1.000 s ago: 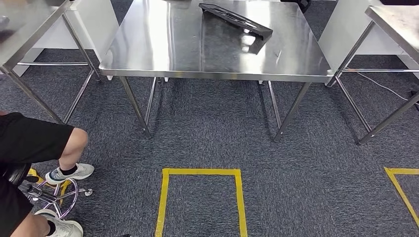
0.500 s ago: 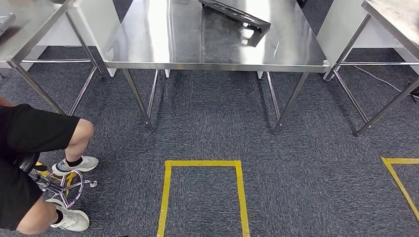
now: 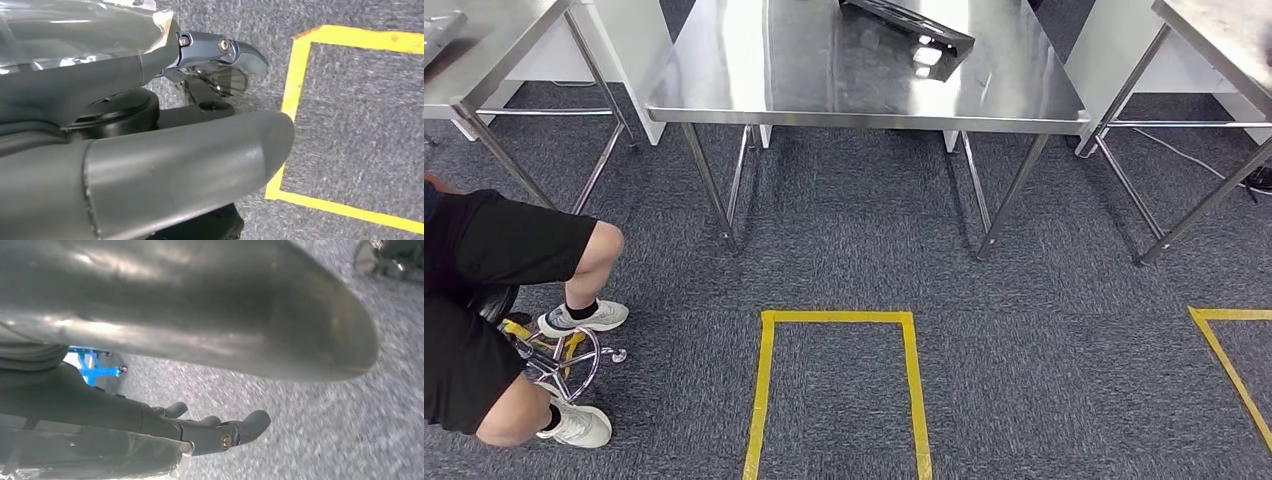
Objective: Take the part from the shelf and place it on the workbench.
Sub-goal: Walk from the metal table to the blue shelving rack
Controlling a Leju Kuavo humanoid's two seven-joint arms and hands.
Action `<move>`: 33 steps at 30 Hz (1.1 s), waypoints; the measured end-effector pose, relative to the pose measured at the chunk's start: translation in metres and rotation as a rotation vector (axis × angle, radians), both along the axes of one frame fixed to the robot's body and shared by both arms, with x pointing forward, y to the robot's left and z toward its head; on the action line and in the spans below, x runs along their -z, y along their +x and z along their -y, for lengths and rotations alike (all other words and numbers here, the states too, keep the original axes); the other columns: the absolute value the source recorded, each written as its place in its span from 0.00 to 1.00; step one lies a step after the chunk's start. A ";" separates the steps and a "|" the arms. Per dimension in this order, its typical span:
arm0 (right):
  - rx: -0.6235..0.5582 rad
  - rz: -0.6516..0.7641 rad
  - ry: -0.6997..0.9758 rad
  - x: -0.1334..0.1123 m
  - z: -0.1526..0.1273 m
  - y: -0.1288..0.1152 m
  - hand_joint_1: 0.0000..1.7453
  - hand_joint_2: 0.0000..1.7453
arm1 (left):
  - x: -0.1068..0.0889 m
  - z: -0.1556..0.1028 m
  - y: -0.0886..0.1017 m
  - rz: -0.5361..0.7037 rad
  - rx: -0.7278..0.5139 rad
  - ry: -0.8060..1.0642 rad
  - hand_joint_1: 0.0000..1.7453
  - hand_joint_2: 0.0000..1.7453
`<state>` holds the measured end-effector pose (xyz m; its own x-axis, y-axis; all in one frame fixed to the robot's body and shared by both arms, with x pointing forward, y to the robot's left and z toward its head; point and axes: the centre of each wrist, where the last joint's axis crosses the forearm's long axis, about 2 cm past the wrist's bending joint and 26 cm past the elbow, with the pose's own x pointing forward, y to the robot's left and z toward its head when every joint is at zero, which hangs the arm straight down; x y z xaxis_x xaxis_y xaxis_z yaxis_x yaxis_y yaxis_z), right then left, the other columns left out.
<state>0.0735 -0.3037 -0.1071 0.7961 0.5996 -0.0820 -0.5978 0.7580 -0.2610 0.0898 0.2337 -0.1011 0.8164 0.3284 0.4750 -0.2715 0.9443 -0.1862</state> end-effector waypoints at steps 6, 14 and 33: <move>-0.006 -0.003 0.012 0.000 -0.009 0.002 0.00 0.00 | 0.000 -0.003 0.002 -0.008 0.008 0.002 0.00 0.00; -0.036 -0.008 0.018 -0.002 -0.021 0.011 0.00 0.00 | 0.000 -0.001 0.000 -0.034 0.003 -0.001 0.00 0.00; -0.097 0.005 0.056 -0.006 -0.035 0.030 0.00 0.00 | 0.001 -0.005 -0.004 -0.028 -0.059 -0.007 0.00 0.00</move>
<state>0.1039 -0.2685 -0.1007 0.7343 0.6775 -0.0428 -0.6680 0.7099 -0.2231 0.0861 0.2385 -0.1024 0.8082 0.3798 0.4501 -0.3321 0.9251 -0.1843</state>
